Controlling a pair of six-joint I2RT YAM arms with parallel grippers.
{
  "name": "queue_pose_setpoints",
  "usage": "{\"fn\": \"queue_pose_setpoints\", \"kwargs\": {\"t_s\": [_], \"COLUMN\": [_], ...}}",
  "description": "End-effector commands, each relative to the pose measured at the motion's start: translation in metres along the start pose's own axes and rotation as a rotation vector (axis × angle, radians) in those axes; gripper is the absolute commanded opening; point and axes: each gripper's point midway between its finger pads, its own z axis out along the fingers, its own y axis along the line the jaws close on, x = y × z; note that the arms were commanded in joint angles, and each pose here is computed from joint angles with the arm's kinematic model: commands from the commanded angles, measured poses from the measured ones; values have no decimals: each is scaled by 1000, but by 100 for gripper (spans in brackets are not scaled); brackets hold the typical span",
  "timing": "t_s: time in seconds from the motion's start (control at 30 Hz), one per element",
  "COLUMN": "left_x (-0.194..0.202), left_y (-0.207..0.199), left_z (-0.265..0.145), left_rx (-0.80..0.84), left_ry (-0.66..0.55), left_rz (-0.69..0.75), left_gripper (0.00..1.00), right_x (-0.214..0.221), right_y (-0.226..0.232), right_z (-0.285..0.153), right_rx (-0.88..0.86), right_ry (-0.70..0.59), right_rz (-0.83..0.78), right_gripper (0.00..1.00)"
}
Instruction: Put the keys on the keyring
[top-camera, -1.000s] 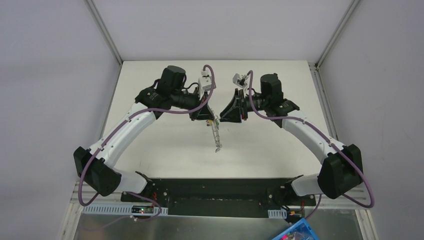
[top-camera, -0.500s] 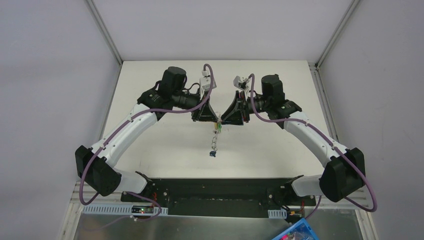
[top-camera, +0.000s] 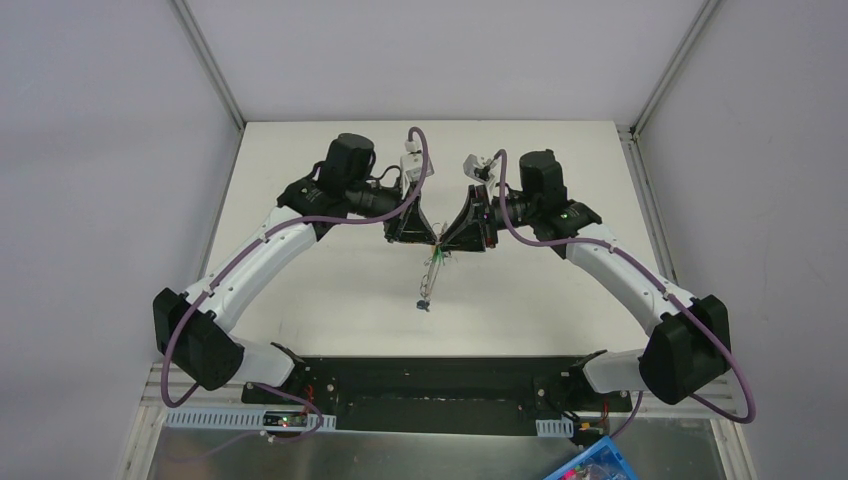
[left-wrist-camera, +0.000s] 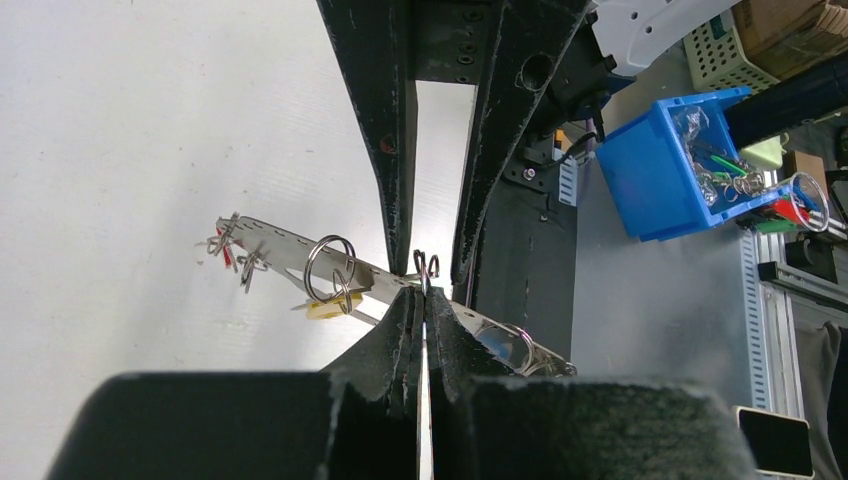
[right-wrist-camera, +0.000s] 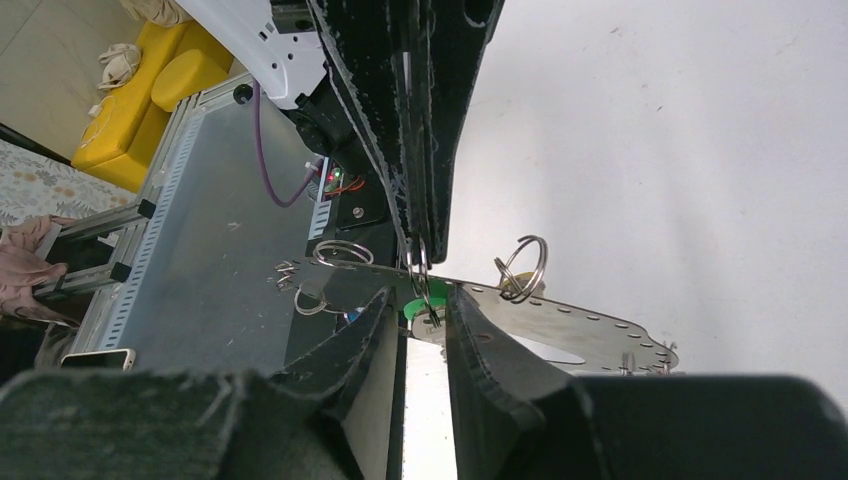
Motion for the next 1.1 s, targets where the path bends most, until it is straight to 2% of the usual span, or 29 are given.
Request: {"fn": "queue_pose_setpoints", "kwargs": {"t_s": [0.0, 0.1, 0.37, 0.77, 1.07], "left_x": [-14, -14, -15, -11, -13], "left_y": [-5, -5, -4, 0, 2], "left_z": [-2, -2, -1, 0, -7], "left_rx": [39, 37, 36, 19, -11], "left_ry": [-42, -41, -46, -51, -51], "left_rz": [35, 33, 31, 65, 210], "left_gripper": [0, 0, 0, 0, 35], "right_x": [-23, -24, -24, -28, -7], "right_y": [21, 22, 22, 15, 7], "right_z": [-4, -4, -3, -8, -1], "right_rx": [-47, -48, -51, 17, 46], "right_ry": [-31, -32, -33, -21, 76], "right_rz": [-94, -95, -93, -88, -56], "right_gripper": [26, 22, 1, 0, 0]}}
